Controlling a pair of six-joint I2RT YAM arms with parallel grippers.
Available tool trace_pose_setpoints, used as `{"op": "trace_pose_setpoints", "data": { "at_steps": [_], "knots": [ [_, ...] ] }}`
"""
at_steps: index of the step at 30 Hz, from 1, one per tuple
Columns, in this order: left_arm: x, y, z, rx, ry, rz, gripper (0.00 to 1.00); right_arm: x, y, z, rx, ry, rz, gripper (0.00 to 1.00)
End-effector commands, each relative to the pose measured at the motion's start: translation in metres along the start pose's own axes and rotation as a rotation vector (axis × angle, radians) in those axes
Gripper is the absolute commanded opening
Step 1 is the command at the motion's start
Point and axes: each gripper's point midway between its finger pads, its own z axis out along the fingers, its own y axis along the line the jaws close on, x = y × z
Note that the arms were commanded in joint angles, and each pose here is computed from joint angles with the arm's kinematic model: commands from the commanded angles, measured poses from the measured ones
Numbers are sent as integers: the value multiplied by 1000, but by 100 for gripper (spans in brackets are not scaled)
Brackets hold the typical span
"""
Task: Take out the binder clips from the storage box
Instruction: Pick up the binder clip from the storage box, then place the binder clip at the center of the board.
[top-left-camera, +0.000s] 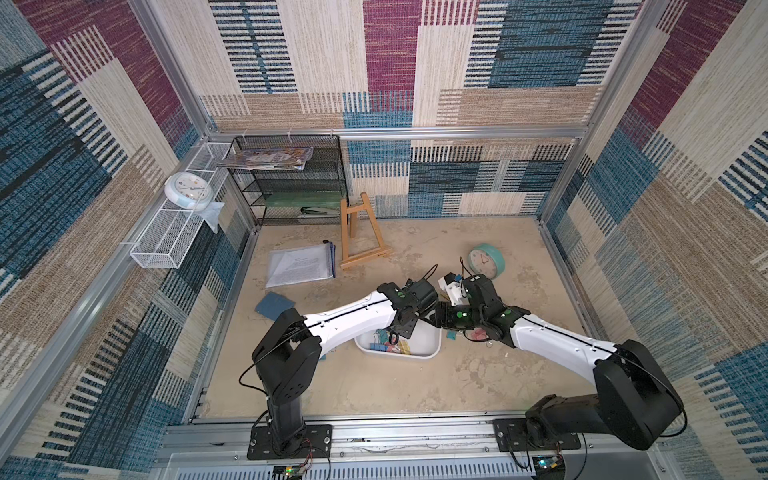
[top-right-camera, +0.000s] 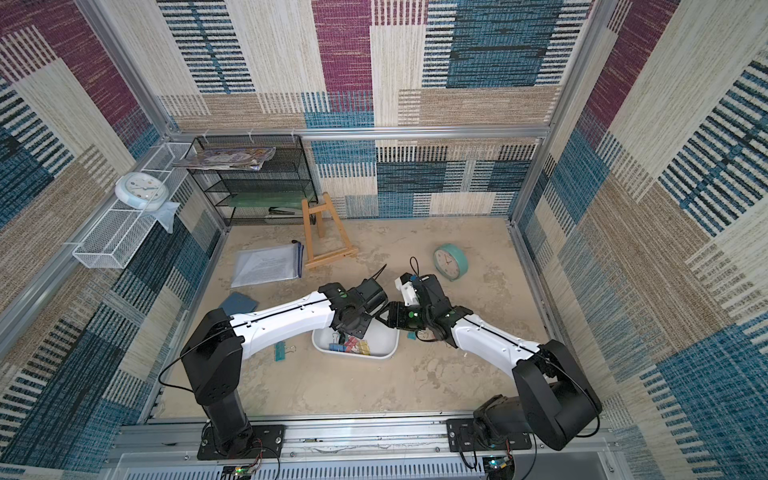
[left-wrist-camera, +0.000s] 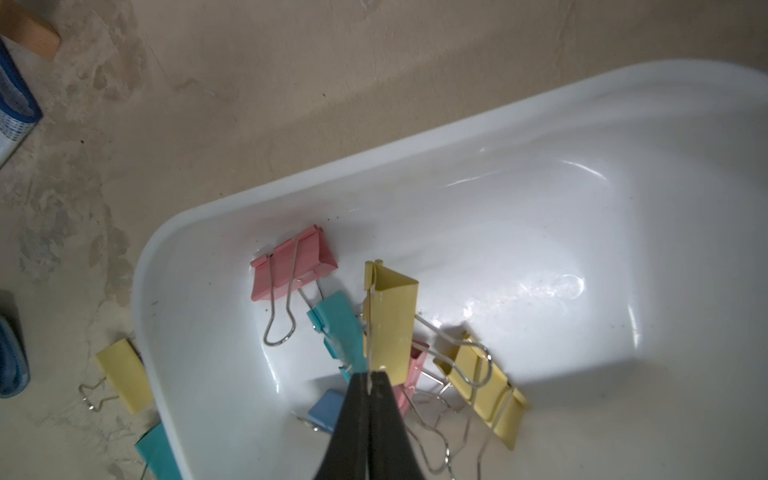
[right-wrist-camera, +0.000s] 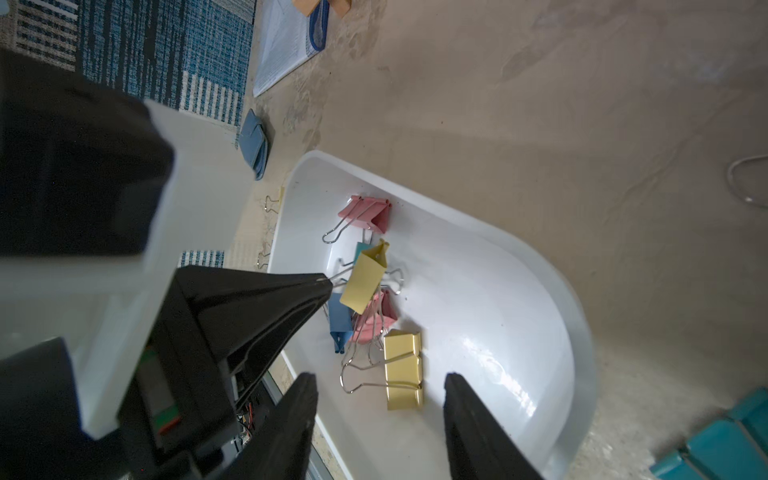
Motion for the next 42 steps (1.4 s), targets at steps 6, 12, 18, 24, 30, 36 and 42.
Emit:
{"op": "trace_pose_setpoints", "data": {
  "at_steps": [6,12,18,24,30,36,42],
  "knots": [
    [-11,-12,1,60,-44,-57,0,0,6,-1,-12,5,-20,54],
    [-14,-16,-9,106,-68,-74,0,-2,8,-2,-12,2,-29,54],
    [-21,-8,-39,140,-166,-108,0,-5,16,-5,-25,-1,-59,54],
    [-3,17,-74,166,-258,-181,0,-9,40,-12,-42,-16,-157,54],
    [57,57,-95,79,-214,-310,0,1,66,-11,-65,-3,-233,54],
    [119,81,-99,-11,-173,-422,0,19,91,-5,-98,28,-299,54],
    [148,94,-81,-100,-113,-429,0,31,98,2,-109,48,-315,54]
  ]
}}
